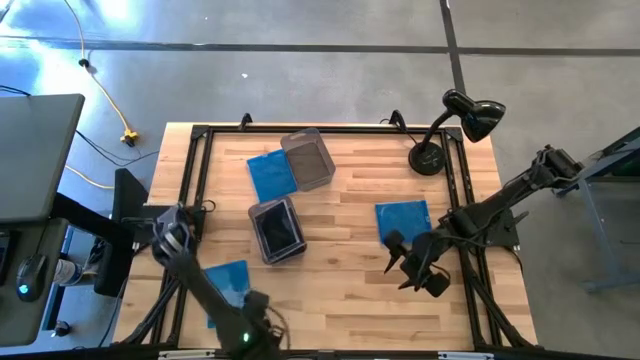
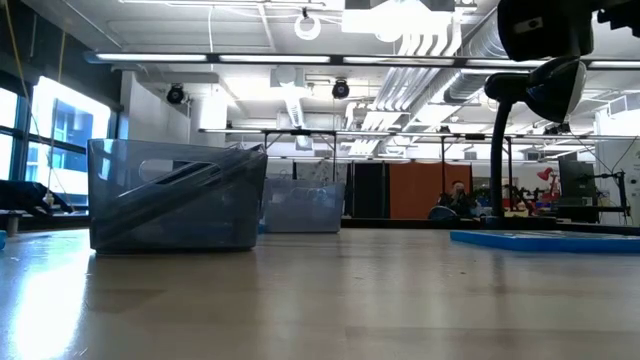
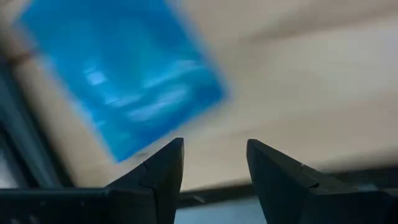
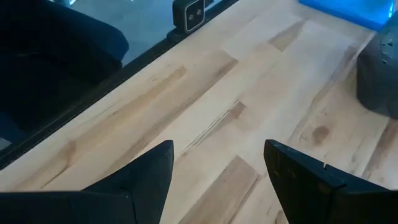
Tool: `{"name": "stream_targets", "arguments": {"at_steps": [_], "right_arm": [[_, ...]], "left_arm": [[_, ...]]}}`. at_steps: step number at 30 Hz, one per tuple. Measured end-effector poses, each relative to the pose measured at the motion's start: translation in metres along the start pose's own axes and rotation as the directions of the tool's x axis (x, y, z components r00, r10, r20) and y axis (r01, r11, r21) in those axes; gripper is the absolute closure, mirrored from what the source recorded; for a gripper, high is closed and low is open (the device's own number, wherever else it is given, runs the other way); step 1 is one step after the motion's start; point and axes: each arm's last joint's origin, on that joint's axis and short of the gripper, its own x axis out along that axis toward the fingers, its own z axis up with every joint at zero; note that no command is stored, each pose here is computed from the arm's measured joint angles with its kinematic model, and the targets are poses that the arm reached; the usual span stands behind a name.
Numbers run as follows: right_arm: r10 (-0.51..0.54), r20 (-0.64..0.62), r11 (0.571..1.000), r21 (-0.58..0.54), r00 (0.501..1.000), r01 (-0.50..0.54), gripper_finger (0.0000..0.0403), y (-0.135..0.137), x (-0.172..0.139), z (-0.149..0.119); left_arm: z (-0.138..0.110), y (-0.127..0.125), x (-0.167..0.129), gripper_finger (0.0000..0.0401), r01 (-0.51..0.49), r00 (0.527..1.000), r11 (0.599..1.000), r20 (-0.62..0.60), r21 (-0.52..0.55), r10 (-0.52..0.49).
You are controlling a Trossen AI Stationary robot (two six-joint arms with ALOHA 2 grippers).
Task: Pick & place jewel cases by type
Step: Put the bottom left blue CD case into the top black bin
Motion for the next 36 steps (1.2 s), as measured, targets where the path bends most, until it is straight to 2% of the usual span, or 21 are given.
{"name": "stream_targets", "arguments": {"at_steps": [2, 4, 7, 11, 16, 18, 20, 24, 27, 30, 36], "right_arm": [[0.008, -0.002, 1.0, 0.001, 1.0, -0.008, 0.0155, 0.0, 0.0, 0.0], [0.034, -0.004, 0.999, 0.015, 0.999, -0.034, 0.0155, 0.001, 0.0, -0.001], [0.065, 0.002, 0.996, 0.061, 0.998, -0.065, 0.0155, 0.002, 0.0, -0.001], [0.113, 0.006, 0.987, 0.115, 0.994, -0.113, 0.0155, 0.003, 0.0, -0.001], [0.141, 0.011, 0.979, 0.147, 0.99, -0.141, 0.0155, 0.005, -0.001, -0.001], [0.141, 0.008, 0.98, 0.143, 0.99, -0.141, 0.0155, 0.005, 0.0, -0.001], [0.137, 0.007, 0.982, 0.133, 0.991, -0.137, 0.0155, 0.006, 0.0, -0.001], [0.137, 0.009, 0.982, 0.13, 0.991, -0.137, 0.0155, 0.006, 0.0, 0.0], [0.137, 0.009, 0.982, 0.127, 0.99, -0.137, 0.0155, 0.006, 0.0, 0.0], [0.137, 0.01, 0.983, 0.119, 0.991, -0.137, 0.0155, 0.006, 0.0, 0.0], [0.093, 0.013, 0.992, 0.08, 0.996, -0.094, 0.0155, 0.005, 0.001, -0.002]], "left_arm": [[-0.006, 0.002, 0.015, 0.0229, -0.096, 0.994, 0.981, 0.034, -0.168, 0.104], [-0.012, -0.001, 0.029, 0.0229, -0.117, 0.988, 0.951, 0.062, -0.288, 0.141], [-0.014, -0.006, 0.051, 0.0229, -0.153, 0.978, 0.939, 0.087, -0.309, 0.188], [-0.006, -0.007, 0.077, 0.0229, -0.227, 0.947, 0.931, 0.157, -0.286, 0.279], [0.007, -0.011, 0.083, 0.0229, -0.207, 0.947, 0.931, 0.179, -0.299, 0.268], [0.011, -0.017, 0.082, 0.0229, -0.136, 0.957, 0.95, 0.212, -0.282, 0.2], [0.016, -0.029, 0.081, 0.0229, -0.017, 0.966, 0.964, 0.245, -0.264, 0.084], [0.025, -0.054, 0.077, 0.0229, 0.21, 0.938, 0.959, 0.316, -0.189, -0.143], [0.033, -0.076, 0.069, 0.0229, 0.372, 0.876, 0.925, 0.357, -0.077, -0.323], [0.055, -0.097, 0.066, 0.0229, 0.438, 0.825, 0.898, 0.38, 0.037, -0.418], [0.105, -0.131, 0.058, 0.0229, 0.536, 0.792, 0.825, 0.232, 0.177, -0.564]]}}
